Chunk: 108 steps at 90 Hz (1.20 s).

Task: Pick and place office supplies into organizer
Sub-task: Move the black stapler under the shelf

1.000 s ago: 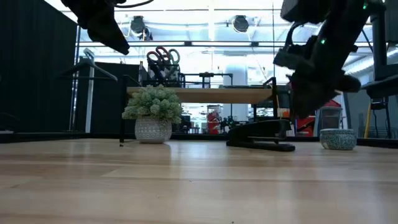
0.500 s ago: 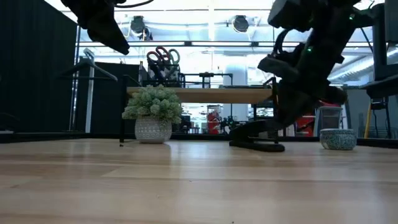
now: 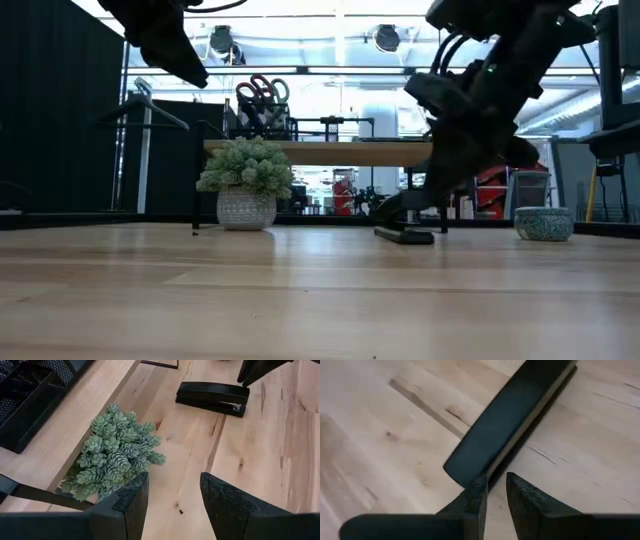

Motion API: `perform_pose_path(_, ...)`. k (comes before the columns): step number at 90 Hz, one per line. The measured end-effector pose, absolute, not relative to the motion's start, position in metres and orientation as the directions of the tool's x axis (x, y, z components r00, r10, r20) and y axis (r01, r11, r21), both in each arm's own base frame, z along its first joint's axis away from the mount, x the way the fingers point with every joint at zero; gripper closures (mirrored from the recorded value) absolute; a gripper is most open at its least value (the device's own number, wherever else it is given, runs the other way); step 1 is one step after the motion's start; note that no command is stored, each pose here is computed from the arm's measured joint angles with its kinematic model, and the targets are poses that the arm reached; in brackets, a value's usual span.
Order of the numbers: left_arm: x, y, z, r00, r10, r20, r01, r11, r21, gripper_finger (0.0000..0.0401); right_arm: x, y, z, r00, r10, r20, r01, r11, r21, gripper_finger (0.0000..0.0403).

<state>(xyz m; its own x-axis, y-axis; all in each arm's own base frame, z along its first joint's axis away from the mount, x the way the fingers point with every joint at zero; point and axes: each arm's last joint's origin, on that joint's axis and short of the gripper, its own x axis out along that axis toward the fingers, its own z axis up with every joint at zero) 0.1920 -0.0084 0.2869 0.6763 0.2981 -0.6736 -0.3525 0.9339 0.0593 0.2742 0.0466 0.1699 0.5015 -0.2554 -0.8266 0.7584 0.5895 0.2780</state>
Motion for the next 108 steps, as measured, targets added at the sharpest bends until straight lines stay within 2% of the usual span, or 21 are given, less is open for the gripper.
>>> perform_pose_path(14, 0.192, -0.008, 0.287, 0.676, 0.298, -0.674, -0.353, 0.934, 0.059, 0.0234, 0.277, 0.053, 0.174, 0.526, -0.232, -0.818, 0.716, 0.640, 0.279, 0.0348)
perform_pose_path(28, 0.192, -0.009, 0.287, 0.676, 0.293, -0.676, -0.348, 0.936, 0.057, 0.0234, 0.278, 0.083, 0.188, 0.579, -0.157, -0.800, 0.631, 0.708, 0.318, 0.0348)
perform_pose_path(44, 0.192, -0.010, 0.287, 0.679, 0.288, -0.676, -0.341, 0.938, 0.057, 0.0234, 0.276, 0.112, 0.179, 0.611, -0.183, -0.770, 0.675, 0.628, 0.386, 0.0348)
perform_pose_path(70, 0.192, -0.010, 0.287, 0.680, 0.285, -0.676, -0.340, 0.939, 0.054, 0.0234, 0.307, 0.122, 0.125, 0.644, -0.232, -0.729, 0.701, 0.562, 0.440, 0.0348)
perform_pose_path(86, 0.192, -0.010, 0.287, 0.680, 0.285, -0.676, -0.339, 0.939, 0.055, 0.0234, 0.306, 0.111, 0.115, 0.587, -0.310, -0.748, 0.763, 0.522, 0.382, 0.0348)
perform_pose_path(108, 0.192, -0.010, 0.287, 0.679, 0.285, -0.676, -0.339, 0.939, 0.055, 0.0234, 0.310, 0.097, 0.116, 0.572, -0.347, -0.743, 0.766, 0.549, 0.333, 0.0348)
